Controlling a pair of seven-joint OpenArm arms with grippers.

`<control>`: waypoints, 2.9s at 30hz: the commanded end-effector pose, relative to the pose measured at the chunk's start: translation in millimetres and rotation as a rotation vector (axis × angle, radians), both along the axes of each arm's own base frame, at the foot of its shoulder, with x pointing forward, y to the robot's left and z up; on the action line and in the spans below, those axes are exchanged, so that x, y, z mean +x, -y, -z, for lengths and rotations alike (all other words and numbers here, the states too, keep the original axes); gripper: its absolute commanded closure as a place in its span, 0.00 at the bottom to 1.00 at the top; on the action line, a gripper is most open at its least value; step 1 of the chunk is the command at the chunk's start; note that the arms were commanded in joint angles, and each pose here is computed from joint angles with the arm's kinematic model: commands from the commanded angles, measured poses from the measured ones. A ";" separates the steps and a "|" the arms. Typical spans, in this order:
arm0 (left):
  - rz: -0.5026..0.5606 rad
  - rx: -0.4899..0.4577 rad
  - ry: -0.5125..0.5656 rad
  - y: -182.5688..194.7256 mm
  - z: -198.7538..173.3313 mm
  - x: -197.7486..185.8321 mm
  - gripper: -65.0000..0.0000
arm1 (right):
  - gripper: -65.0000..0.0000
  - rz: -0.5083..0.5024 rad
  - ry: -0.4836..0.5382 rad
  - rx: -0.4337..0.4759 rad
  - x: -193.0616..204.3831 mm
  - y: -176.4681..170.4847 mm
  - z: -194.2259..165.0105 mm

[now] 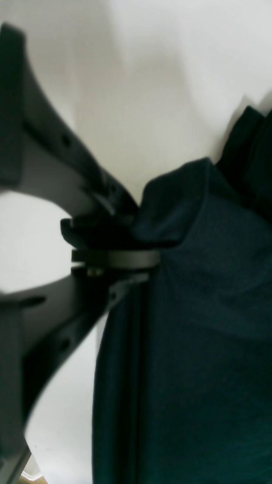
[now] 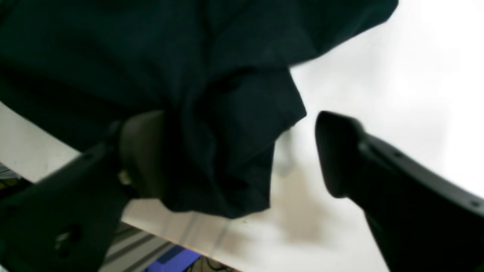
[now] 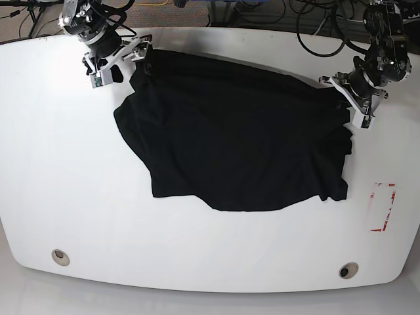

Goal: Fold the T-shirt properly
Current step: 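Lay the shirt flat, dragging it away from the grippers' base, then move the right gripper to the shirt's hem edge and grasp it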

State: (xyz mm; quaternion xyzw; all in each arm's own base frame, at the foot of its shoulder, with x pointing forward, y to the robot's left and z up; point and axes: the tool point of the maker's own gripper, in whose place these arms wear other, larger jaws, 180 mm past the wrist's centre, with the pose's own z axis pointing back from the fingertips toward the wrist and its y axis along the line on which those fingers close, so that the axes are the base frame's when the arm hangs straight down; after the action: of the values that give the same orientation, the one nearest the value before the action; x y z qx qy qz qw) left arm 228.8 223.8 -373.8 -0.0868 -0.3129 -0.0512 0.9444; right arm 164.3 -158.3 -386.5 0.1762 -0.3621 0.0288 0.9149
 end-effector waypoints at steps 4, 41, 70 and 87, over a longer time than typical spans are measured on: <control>-0.001 0.016 0.044 -4.3 -11.6 8.3 0.98 | 0.11 0.015 0.092 -0.013 27.0 9.3 -18.8; 0.001 0.015 0.049 -3.2 -13.1 9.7 1.00 | 0.11 -0.069 0.245 0.036 288.0 -15.5 -61.0; 0.004 0.014 0.050 -2.2 -13.1 10.1 1.00 | 0.11 -0.202 0.199 0.132 320.0 -106.1 -16.2; 0.004 0.014 0.050 -2.2 -13.1 10.1 1.00 | 0.11 -0.251 0.202 0.176 315.0 -148.3 -19.4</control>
State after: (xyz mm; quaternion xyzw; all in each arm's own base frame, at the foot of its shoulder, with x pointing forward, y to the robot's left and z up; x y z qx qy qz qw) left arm 231.2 224.2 -371.9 -0.0832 -0.3164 -0.0517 0.9436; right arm 461.0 -19.1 -395.4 0.2862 -0.3946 0.1228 0.8645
